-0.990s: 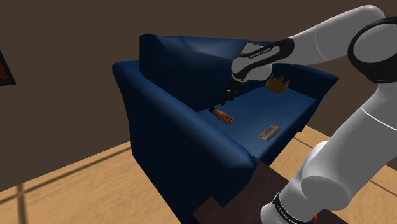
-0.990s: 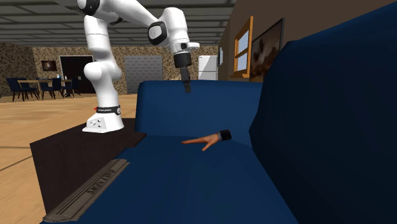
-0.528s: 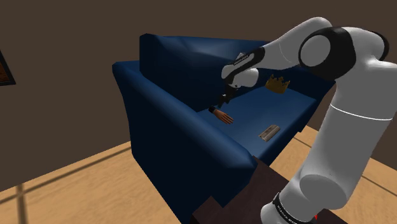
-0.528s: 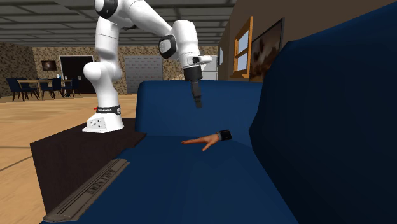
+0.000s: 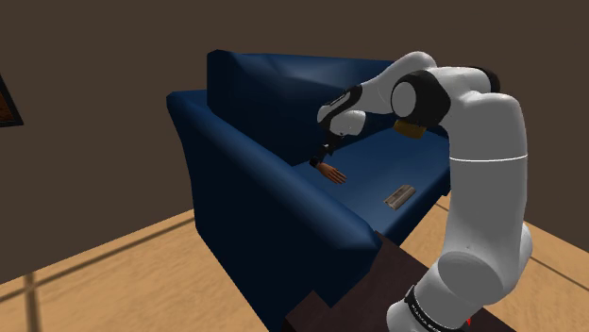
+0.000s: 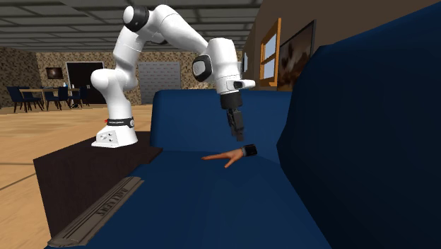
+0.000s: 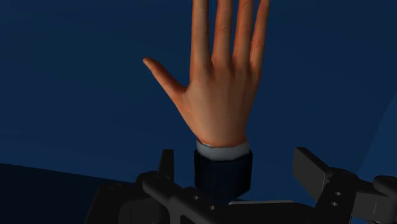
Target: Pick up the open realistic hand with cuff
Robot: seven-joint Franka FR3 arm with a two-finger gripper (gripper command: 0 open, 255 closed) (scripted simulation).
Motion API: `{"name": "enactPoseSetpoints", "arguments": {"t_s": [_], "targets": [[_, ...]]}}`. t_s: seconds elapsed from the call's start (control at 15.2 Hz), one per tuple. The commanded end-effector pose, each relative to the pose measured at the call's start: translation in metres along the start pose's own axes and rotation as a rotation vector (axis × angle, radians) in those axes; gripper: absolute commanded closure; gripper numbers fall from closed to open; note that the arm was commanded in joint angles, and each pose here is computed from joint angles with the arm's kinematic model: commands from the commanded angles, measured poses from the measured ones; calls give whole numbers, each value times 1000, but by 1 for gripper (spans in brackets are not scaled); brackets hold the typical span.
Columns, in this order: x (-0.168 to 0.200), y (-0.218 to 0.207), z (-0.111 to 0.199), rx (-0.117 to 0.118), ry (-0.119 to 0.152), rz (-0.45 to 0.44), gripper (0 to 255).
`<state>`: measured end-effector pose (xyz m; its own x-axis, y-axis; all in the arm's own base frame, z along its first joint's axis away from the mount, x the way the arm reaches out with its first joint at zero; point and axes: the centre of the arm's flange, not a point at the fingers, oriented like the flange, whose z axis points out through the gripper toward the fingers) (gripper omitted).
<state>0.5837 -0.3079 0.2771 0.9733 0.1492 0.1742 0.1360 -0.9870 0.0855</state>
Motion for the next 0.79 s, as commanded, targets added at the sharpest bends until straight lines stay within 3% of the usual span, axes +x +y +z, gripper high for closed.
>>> {"name": "enactPoseSetpoints", "arguments": {"t_s": [0.0, 0.59, 0.66, 0.73], "targets": [[6, 6, 14, -3, 1, -9, 0], [-1, 3, 53, -3, 1, -9, 0], [-1, 3, 53, -3, 1, -9, 255], [-1, 3, 53, -3, 1, -9, 255]]}}
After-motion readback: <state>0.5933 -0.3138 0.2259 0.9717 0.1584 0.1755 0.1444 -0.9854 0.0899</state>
